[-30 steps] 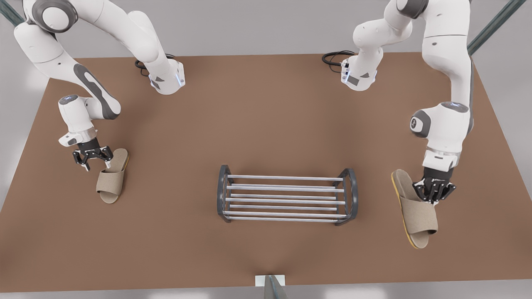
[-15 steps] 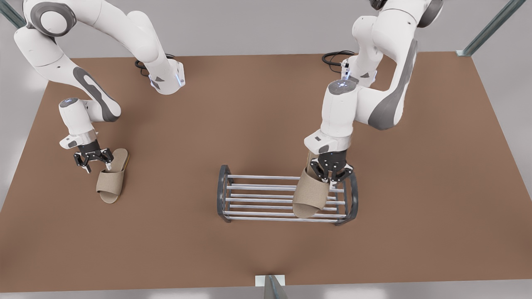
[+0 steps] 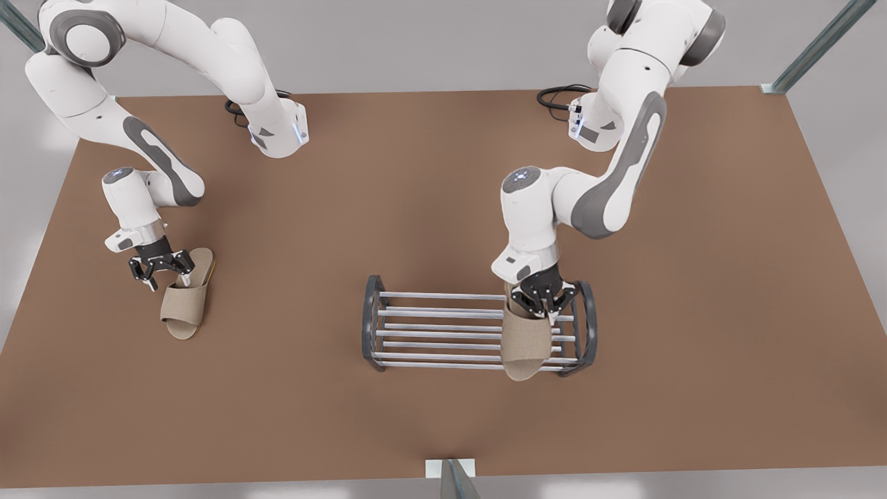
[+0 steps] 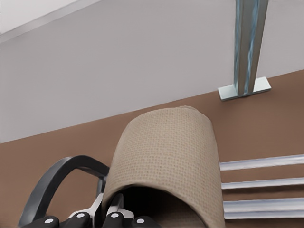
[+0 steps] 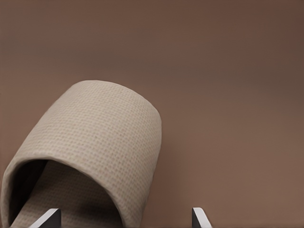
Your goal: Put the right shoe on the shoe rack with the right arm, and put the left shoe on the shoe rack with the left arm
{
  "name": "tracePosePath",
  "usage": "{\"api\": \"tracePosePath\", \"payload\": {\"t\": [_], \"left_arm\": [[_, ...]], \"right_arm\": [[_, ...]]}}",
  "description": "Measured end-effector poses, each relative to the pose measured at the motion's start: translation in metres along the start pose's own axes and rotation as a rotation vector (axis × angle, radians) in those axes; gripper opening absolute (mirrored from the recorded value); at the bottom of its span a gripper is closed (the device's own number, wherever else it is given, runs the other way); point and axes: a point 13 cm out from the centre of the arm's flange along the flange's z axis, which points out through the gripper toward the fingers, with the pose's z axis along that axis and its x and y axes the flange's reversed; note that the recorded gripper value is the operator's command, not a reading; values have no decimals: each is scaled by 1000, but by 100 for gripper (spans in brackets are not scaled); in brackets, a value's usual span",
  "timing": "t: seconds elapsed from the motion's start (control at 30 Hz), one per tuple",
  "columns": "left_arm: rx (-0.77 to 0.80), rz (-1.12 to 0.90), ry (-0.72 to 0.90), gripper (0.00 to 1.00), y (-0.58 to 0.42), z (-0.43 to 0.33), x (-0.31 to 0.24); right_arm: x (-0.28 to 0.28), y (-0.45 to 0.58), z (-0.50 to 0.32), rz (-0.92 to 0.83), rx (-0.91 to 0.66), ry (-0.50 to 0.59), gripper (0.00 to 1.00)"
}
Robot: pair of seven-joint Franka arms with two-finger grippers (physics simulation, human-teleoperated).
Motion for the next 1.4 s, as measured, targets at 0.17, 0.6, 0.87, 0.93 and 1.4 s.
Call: {"api": "tracePosePath", "payload": {"t": [0.17, 0.6, 0.87, 0.93, 1.4], "left_arm": [[-10, -54, -3, 21, -5, 11, 14], [1, -152, -34, 100, -14, 20, 37], [4, -164, -34, 100, -26, 12, 55], [21, -166, -45, 100, -40, -25, 57], [8, -701, 633, 100, 262, -76, 29]], "right_arm": [[-1, 4, 3, 2, -7, 0, 100], [-6, -4, 3, 19, 5, -10, 100], [-3, -5, 9, 34, -2, -13, 100], [-2, -2, 10, 37, -7, -12, 100], [-23, 12, 10, 52, -28, -40, 100]]}}
